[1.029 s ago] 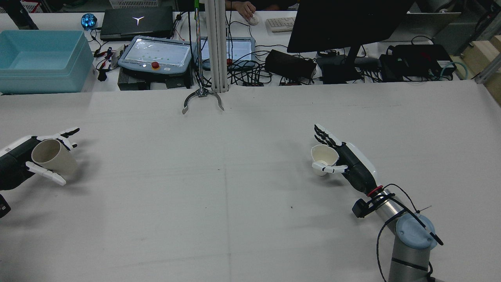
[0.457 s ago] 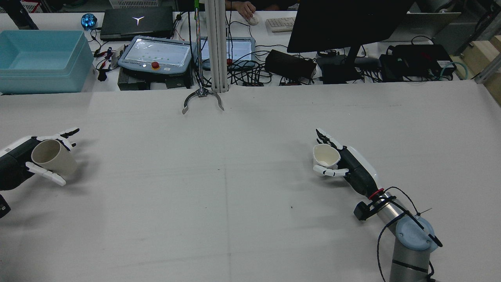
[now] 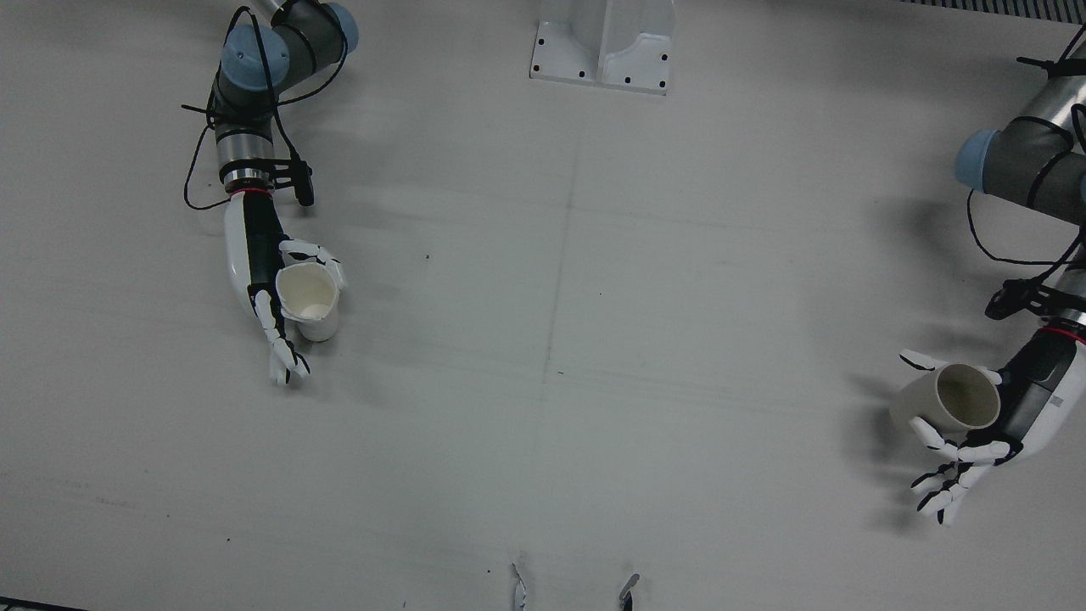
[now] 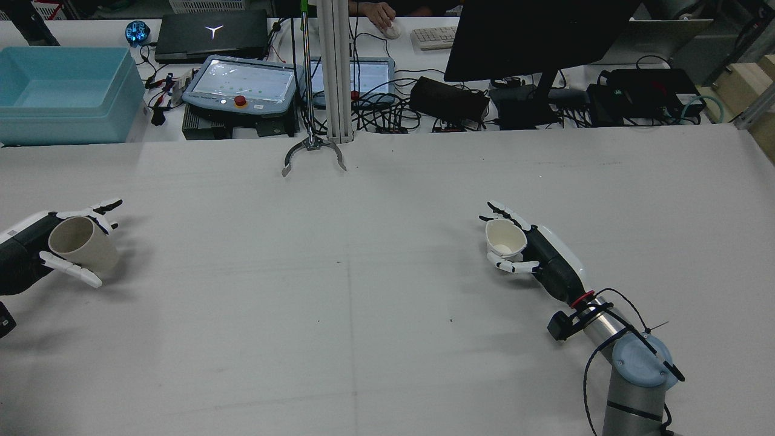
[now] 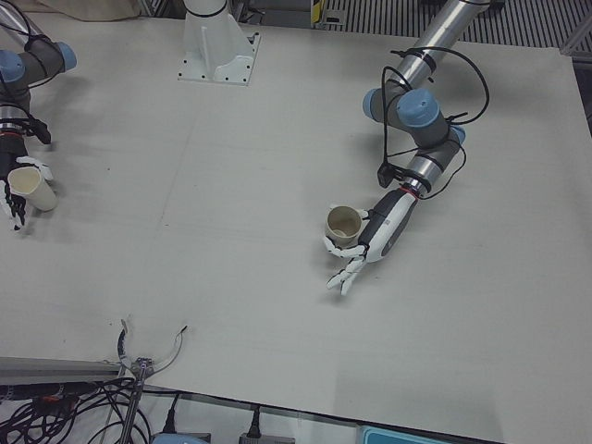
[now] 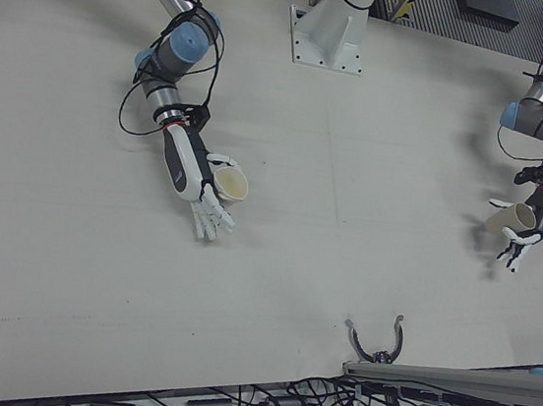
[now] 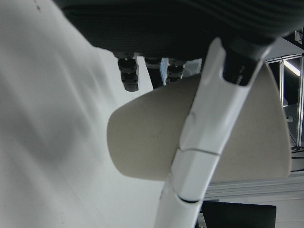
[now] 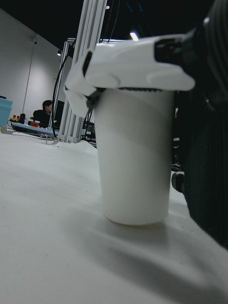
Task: Pour water
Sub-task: 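Close the right hand around the white cup, then lift both cups and bring them toward each other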
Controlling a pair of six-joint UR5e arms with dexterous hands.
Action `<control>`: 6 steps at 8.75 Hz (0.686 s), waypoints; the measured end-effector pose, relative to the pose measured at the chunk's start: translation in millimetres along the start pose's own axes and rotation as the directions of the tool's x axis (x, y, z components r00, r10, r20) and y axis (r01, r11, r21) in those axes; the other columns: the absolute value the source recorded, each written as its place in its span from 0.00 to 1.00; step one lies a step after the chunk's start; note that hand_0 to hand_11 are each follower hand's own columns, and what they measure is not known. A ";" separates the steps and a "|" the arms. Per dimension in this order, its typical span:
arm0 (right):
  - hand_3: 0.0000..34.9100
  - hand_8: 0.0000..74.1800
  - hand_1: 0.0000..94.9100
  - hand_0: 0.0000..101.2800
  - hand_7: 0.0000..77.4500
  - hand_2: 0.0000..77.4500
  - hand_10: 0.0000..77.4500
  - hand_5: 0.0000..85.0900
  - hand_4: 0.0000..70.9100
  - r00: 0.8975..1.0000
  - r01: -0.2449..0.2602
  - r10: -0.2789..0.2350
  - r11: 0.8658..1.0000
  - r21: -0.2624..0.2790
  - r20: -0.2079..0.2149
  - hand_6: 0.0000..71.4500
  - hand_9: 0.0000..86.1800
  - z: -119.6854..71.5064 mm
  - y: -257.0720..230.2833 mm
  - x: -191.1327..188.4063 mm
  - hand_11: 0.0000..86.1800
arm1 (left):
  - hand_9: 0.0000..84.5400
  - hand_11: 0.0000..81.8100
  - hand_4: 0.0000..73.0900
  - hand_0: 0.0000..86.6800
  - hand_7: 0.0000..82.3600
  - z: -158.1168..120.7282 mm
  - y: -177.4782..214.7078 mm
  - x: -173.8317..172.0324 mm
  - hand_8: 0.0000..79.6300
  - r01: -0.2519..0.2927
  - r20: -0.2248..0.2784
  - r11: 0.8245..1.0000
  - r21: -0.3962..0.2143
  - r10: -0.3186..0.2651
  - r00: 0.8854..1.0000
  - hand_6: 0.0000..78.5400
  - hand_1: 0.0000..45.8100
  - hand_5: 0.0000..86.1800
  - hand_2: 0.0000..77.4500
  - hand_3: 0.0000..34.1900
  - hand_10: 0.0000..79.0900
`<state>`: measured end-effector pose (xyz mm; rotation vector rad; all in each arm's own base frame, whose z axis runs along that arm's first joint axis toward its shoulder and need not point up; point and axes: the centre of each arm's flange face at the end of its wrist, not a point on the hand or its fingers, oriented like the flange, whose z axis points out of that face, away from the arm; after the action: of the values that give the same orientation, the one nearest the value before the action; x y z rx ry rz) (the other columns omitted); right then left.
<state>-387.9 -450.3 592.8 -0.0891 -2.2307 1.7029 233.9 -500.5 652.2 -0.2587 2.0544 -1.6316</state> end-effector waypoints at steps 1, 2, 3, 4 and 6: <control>0.21 0.04 0.31 0.54 0.08 0.36 0.00 0.11 0.00 1.000 -0.001 0.001 1.000 0.004 0.012 0.12 0.01 0.4 0.2 -1.6 0.01 | 0.01 0.19 0.69 0.93 0.12 -0.1 -0.2 0.0 0.03 0.000 0.000 1.000 0.000 0.000 1.000 0.12 0.71 0.43 0.00 0.00 0.11; 0.00 0.15 0.34 0.72 0.35 0.54 0.00 0.17 0.01 1.000 -0.003 0.003 1.000 0.010 0.027 0.38 0.18 0.5 0.2 -3.2 0.01 | 0.01 0.19 0.69 0.93 0.12 -0.3 -0.8 -0.1 0.03 -0.001 0.001 1.000 0.002 0.001 1.000 0.12 0.71 0.43 0.00 0.00 0.11; 0.00 0.21 0.33 0.80 0.47 0.58 0.00 0.20 0.11 0.999 -0.004 0.003 1.000 0.014 0.036 0.50 0.27 0.4 0.0 -4.2 0.01 | 0.01 0.19 0.69 0.93 0.12 -0.4 -1.0 -0.3 0.03 -0.001 0.001 1.000 0.003 0.001 1.000 0.12 0.71 0.44 0.00 0.00 0.11; 0.00 0.29 0.32 0.80 0.53 0.61 0.00 0.21 0.21 0.999 -0.005 0.005 1.000 0.015 0.041 0.53 0.35 0.6 0.7 -4.9 0.01 | 0.01 0.19 0.69 0.93 0.12 -0.4 -1.1 -0.5 0.03 -0.001 0.001 1.000 0.003 0.001 1.000 0.12 0.71 0.44 0.00 0.00 0.11; 0.00 0.30 0.31 0.79 0.60 0.63 0.00 0.21 0.25 0.998 -0.022 0.022 1.000 0.003 0.062 0.52 0.36 4.9 9.1 -15.0 0.01 | 0.01 0.19 0.69 0.93 0.12 1.4 3.7 0.6 0.03 0.002 0.000 1.000 -0.003 -0.002 1.000 0.12 0.71 0.44 0.00 0.00 0.11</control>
<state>-376.6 -455.9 579.7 -0.0602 -2.2788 1.7442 234.6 -500.9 648.3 -0.2615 2.0569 -1.6299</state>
